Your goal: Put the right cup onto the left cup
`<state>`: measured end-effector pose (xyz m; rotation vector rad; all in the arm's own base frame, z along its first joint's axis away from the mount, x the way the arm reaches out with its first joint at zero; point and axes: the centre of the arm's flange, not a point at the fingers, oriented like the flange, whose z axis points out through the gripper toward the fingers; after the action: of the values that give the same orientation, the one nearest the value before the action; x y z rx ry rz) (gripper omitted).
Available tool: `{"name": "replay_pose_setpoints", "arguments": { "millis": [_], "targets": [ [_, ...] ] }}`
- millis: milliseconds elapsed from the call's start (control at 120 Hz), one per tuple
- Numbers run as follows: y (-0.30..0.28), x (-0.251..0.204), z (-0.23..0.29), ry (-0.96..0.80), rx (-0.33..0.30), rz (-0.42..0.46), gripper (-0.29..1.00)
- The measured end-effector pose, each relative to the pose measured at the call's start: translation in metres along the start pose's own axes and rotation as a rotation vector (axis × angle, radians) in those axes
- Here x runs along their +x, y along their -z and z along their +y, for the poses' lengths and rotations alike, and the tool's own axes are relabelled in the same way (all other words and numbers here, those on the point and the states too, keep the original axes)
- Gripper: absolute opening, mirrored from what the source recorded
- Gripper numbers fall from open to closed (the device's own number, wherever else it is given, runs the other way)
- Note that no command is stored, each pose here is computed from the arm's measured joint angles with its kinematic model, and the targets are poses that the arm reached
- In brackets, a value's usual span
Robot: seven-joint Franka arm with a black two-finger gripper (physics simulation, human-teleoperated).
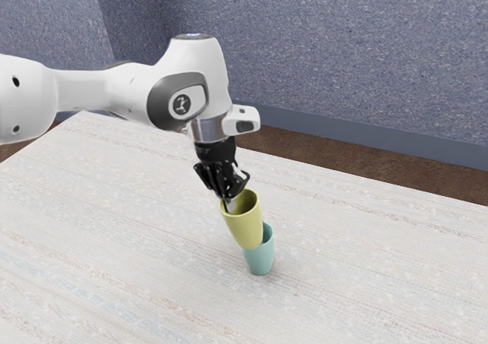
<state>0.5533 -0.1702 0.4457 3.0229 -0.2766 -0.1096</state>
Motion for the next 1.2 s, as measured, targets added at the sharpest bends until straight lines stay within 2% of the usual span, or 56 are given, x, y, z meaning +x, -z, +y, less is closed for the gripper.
{"name": "replay_pose_setpoints", "arguments": {
  "millis": [200,433,1200],
  "targets": [
    [0.004,0.031,-0.002,-0.001,0.011,-0.015,-0.08],
    [-0.012,0.044,-0.026,0.028,0.019,-0.059,-0.08],
    [-0.021,0.058,-0.028,0.015,0.01,-0.061,-0.08]
  ]
}}
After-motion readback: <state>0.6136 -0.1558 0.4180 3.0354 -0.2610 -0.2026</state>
